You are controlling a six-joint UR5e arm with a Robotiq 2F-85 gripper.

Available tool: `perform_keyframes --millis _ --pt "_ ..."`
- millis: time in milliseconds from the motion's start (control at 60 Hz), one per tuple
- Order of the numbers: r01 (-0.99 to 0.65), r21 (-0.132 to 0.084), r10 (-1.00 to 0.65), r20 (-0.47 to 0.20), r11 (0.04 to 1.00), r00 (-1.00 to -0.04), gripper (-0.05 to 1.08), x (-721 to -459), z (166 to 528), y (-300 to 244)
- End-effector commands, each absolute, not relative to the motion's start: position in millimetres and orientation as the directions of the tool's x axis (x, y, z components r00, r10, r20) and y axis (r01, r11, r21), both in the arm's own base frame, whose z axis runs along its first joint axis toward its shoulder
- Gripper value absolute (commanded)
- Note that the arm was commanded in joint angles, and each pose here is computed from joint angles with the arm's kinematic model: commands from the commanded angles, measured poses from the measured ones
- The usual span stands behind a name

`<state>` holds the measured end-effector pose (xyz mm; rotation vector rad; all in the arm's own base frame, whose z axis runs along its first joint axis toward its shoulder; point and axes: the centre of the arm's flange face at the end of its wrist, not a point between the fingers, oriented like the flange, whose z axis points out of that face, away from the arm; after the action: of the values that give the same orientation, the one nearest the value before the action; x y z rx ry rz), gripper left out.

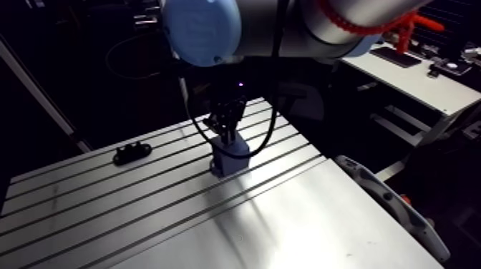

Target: Pick up the M10 bolt and insert it into the hex recess until seated.

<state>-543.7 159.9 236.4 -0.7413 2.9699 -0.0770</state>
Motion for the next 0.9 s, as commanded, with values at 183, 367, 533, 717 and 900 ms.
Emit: perform_keyframes --millis 183,367,533,717,900 --pt "-0.529 -0.074 -0.533 -0.055 0.845 -0.844 0.73 -543.0 237.3 157.9" --pt "-0.542 -0.076 -0.546 -0.055 0.837 -0.836 0.73 -542.0 237.4 158.4" --pt "-0.551 -0.079 -0.556 -0.056 0.830 -0.829 0.73 -542.2 237.6 157.6" --pt "-0.572 -0.081 -0.576 -0.054 0.817 -0.816 0.71 -542.0 237.6 158.5" --pt "-0.584 -0.079 -0.588 -0.051 0.808 -0.807 0.38 -541.4 237.6 158.1"
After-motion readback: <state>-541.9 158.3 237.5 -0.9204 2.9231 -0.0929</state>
